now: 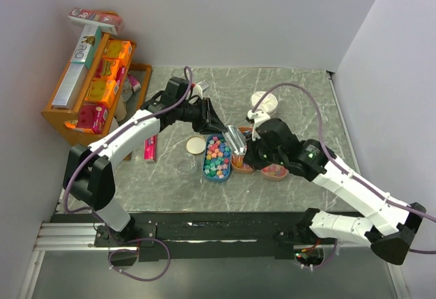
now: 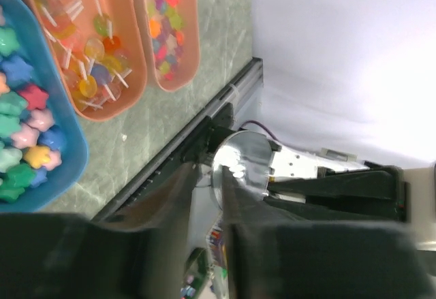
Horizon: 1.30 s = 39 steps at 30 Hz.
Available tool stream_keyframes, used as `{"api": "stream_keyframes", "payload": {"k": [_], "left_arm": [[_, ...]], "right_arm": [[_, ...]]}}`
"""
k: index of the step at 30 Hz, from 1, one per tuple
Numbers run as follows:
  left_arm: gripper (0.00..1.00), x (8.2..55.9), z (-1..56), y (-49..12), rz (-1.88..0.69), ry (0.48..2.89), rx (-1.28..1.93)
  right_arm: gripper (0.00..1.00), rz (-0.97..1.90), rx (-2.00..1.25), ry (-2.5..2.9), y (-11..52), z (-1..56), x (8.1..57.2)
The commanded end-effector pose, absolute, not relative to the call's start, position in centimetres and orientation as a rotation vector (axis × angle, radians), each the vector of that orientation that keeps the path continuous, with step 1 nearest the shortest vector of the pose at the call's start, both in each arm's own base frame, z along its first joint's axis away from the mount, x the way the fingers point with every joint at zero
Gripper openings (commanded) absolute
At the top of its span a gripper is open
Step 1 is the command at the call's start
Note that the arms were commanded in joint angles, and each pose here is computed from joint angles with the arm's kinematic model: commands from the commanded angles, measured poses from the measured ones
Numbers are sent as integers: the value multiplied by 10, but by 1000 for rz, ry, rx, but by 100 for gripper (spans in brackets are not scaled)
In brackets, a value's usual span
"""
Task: Pack the candies
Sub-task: Adjust the spatula, then scoop the fake candies from the storage box.
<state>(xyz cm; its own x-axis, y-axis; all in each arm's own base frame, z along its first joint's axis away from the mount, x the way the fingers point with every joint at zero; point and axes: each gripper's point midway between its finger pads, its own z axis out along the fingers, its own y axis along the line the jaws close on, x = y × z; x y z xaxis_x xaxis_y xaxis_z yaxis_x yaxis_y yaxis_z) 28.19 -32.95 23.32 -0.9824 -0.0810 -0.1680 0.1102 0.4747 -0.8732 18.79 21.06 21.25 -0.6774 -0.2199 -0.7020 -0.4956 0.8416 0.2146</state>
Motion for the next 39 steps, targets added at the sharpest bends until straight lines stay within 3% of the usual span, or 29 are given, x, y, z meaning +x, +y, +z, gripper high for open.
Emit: {"api": "stream_keyframes", "payload": {"k": [1,2,5,11,22,39], "left_arm": [[38,299,251,-325,-1436,2407,124],[50,301,253,-325,-1416,2399,133],[67,318,265,-320,-1309,2329,155],[82,352,272,-296,-1033,2218,105],[82,408,187,-270,-611,2284,139],[71,409,107,-280,-615,2419,166]], "right_arm": [[0,537,-413,2410,211,227,182],[0,540,-406,2427,211,231,181],[0,519,-365,2531,209,223,172],[0,601,-363,2726,218,203,144],[0,744,-348,3005,272,160,143],[0,566,-176,3186,289,127,161]]}}
